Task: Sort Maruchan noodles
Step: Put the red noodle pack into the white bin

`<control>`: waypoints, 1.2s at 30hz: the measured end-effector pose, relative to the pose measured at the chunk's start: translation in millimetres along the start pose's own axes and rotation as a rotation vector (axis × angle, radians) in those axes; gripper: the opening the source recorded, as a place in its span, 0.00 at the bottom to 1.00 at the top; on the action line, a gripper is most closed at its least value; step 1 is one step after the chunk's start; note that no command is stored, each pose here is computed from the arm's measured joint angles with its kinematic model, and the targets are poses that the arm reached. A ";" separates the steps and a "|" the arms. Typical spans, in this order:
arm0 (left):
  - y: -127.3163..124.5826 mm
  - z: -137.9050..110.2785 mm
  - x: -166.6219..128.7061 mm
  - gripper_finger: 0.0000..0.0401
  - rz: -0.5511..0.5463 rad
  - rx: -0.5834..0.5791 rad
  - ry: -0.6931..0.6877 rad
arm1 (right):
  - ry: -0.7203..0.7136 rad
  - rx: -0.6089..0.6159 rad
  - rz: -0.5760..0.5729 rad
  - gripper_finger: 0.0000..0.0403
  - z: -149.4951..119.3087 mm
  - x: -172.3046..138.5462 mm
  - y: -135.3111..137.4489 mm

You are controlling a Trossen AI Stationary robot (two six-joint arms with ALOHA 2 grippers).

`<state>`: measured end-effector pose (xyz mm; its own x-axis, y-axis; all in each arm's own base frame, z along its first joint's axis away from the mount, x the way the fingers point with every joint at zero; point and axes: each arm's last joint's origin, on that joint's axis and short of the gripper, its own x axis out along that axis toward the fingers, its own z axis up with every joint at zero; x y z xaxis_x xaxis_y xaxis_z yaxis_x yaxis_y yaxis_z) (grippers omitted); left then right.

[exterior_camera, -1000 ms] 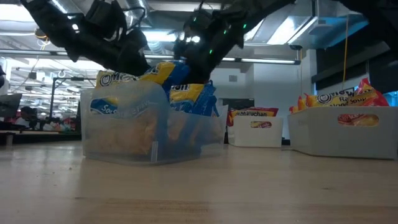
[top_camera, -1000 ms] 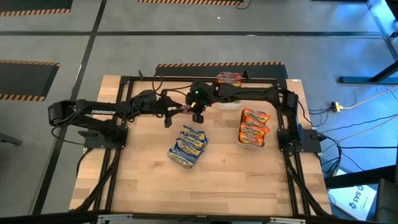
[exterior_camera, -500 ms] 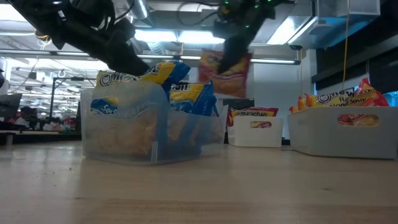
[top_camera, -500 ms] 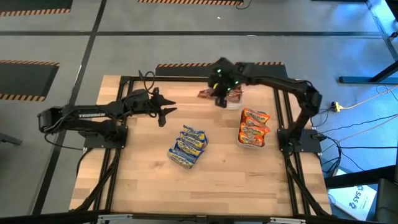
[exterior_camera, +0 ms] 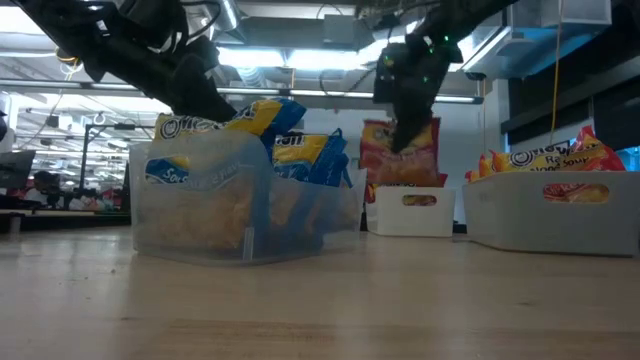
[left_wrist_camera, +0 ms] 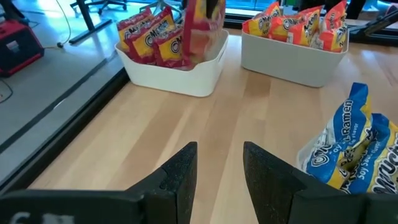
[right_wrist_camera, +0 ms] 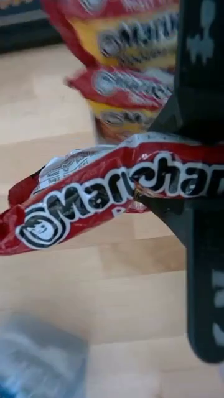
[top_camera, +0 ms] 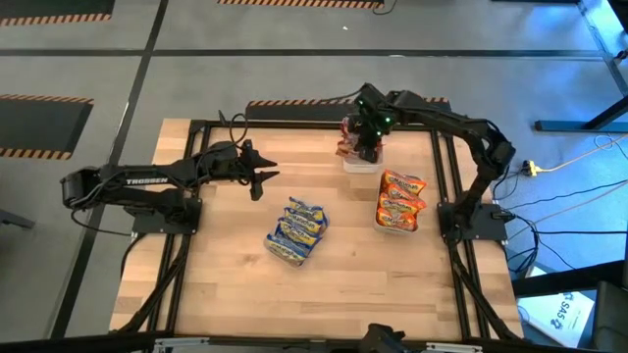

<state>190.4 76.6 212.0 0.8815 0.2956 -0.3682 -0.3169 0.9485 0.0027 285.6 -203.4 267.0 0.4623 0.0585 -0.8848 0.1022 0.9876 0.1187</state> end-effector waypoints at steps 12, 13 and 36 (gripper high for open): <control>0.6 0.4 0.0 0.31 0.020 -0.022 -0.004 | 0.082 0.056 -0.075 0.11 -26.7 18.6 -15.0; 0.6 0.4 0.0 0.31 0.020 -0.022 -0.004 | 0.086 0.054 -0.080 0.11 -26.6 18.7 -14.7; 0.7 2.5 0.0 0.31 0.022 -0.017 -0.026 | 0.078 -0.001 -0.051 0.13 -52.9 62.8 -14.3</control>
<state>191.0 77.5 214.4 0.8831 0.3191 -0.3440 -0.3416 0.9398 -0.0053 266.6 -206.1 185.8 0.3869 0.0192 -0.9219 0.1233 0.9897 0.0723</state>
